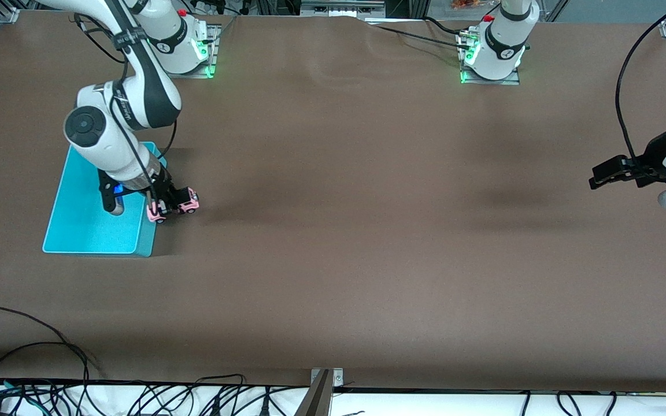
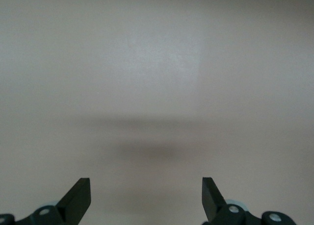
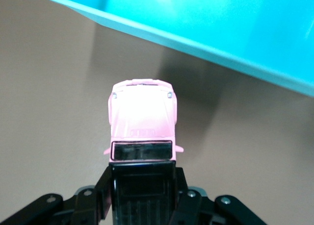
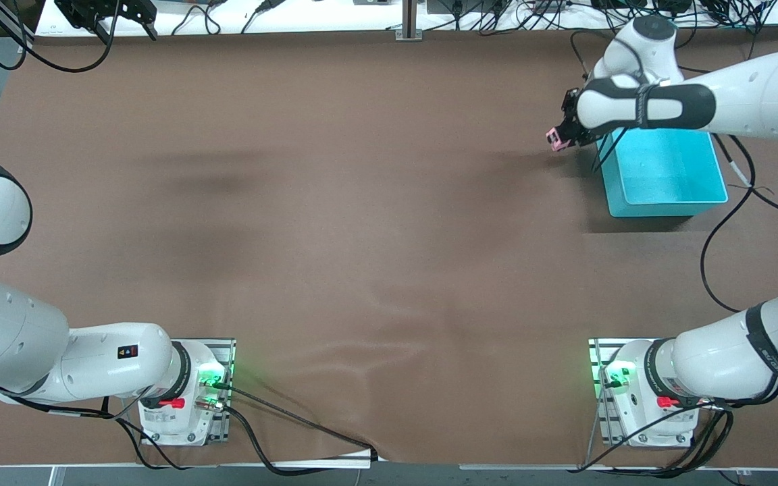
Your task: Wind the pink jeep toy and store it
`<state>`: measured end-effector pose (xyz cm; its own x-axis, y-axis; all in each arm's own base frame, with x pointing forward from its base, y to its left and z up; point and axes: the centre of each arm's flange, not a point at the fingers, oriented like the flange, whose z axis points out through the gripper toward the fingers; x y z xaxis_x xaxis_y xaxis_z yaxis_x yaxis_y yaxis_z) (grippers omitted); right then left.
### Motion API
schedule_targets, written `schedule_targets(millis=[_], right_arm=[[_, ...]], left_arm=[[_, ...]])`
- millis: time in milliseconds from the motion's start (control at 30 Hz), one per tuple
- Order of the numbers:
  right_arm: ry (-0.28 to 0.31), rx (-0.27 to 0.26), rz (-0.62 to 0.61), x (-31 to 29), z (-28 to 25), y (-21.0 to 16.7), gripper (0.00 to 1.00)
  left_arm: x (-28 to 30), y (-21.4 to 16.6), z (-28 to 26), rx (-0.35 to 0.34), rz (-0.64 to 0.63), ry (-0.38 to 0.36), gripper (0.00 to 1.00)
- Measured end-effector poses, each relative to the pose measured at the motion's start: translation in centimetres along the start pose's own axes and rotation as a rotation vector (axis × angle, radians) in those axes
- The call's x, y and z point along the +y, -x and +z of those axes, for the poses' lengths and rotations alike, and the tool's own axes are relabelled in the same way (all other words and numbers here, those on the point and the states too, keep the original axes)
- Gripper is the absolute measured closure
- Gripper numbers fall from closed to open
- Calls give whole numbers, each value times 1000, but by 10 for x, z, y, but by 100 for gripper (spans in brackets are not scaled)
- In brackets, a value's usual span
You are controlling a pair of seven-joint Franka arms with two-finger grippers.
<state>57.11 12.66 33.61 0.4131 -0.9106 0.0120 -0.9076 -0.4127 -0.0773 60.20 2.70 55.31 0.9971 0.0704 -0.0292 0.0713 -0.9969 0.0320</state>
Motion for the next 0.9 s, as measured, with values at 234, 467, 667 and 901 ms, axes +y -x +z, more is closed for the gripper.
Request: schedule_targets(millis=[234,467,667,901], right_arm=[[-11,10,-138,-7,-27,-3,48],[35,15,-297,5,-46,-37,48],[77,7,-452,25,-56,-80,48],[131,-31,-626,56,-47,-129,48]], left_arm=[[0,0,0,0,0,0,0],[0,0,0,-1,0,0,0],[0,0,0,-1,0,0,0],[0,0,0,-1,0,0,0]])
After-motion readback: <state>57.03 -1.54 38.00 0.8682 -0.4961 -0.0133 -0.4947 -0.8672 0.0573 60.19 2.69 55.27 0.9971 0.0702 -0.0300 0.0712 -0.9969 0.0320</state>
